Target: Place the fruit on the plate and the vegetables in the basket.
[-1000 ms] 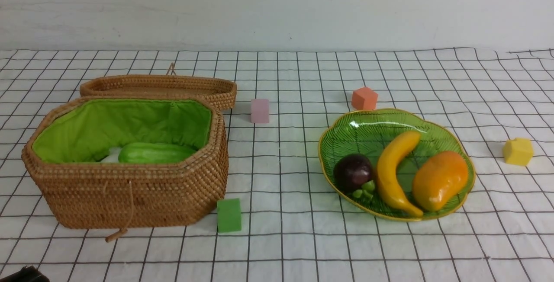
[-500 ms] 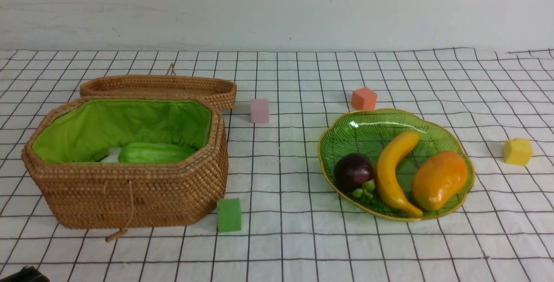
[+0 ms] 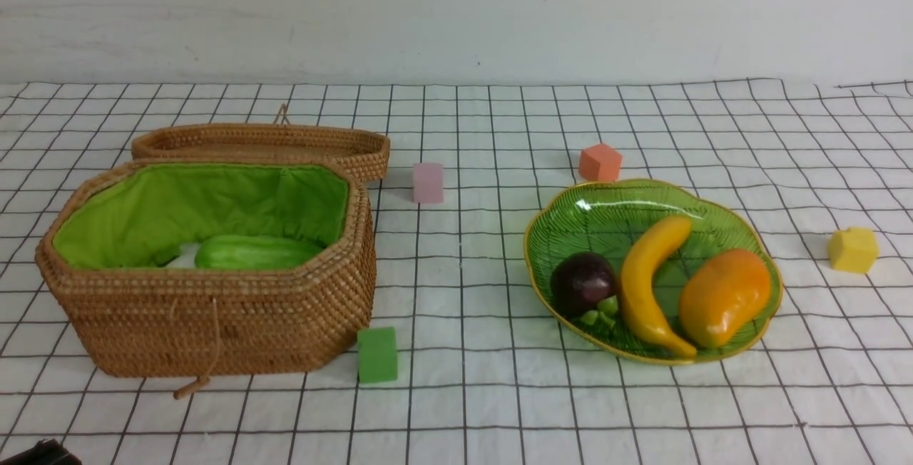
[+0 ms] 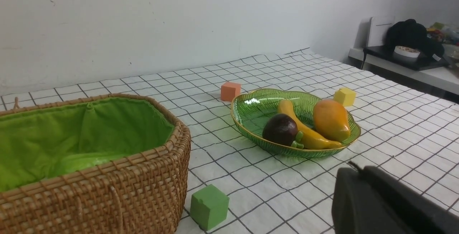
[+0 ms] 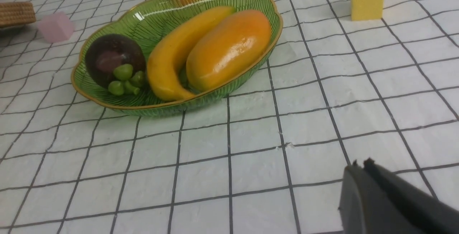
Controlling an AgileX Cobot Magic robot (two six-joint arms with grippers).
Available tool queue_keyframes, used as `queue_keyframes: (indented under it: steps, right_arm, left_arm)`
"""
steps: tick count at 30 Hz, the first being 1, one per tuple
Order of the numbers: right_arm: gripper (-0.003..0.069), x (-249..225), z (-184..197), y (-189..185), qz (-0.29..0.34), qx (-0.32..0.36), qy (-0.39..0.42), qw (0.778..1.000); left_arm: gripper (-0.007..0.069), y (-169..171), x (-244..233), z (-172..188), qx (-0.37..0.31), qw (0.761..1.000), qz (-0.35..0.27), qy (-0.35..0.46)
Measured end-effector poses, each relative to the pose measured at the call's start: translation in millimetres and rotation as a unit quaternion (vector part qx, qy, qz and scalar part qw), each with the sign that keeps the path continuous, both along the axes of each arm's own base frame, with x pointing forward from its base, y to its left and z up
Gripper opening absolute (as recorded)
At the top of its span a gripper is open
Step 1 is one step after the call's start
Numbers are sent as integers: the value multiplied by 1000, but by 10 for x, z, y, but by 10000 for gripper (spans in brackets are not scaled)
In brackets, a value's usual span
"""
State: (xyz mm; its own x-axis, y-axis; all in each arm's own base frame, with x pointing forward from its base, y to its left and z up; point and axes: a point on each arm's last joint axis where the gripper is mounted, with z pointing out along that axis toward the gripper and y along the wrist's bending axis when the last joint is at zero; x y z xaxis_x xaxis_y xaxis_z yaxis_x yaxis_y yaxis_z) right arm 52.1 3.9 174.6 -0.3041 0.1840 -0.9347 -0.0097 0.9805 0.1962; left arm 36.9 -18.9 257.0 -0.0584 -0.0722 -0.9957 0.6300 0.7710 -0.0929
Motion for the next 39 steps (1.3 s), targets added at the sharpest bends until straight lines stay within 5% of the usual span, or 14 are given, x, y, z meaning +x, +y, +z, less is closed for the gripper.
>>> queue_keyframes:
  steps: [23, 33, 39]
  right_arm:
    - [3, 0, 0, 0, 0, 0, 0, 1000]
    - [15, 0, -1, 0, 0, 0, 0, 1000]
    - [21, 0, -1, 0, 0, 0, 0, 1000]
  left_arm:
    - [0, -23, 18, -150, 37, 999, 19, 12]
    - [-13, 72, 166, -441, -21, 972, 234, -20]
    - [-13, 92, 161, -816, 13, 956, 261, 132]
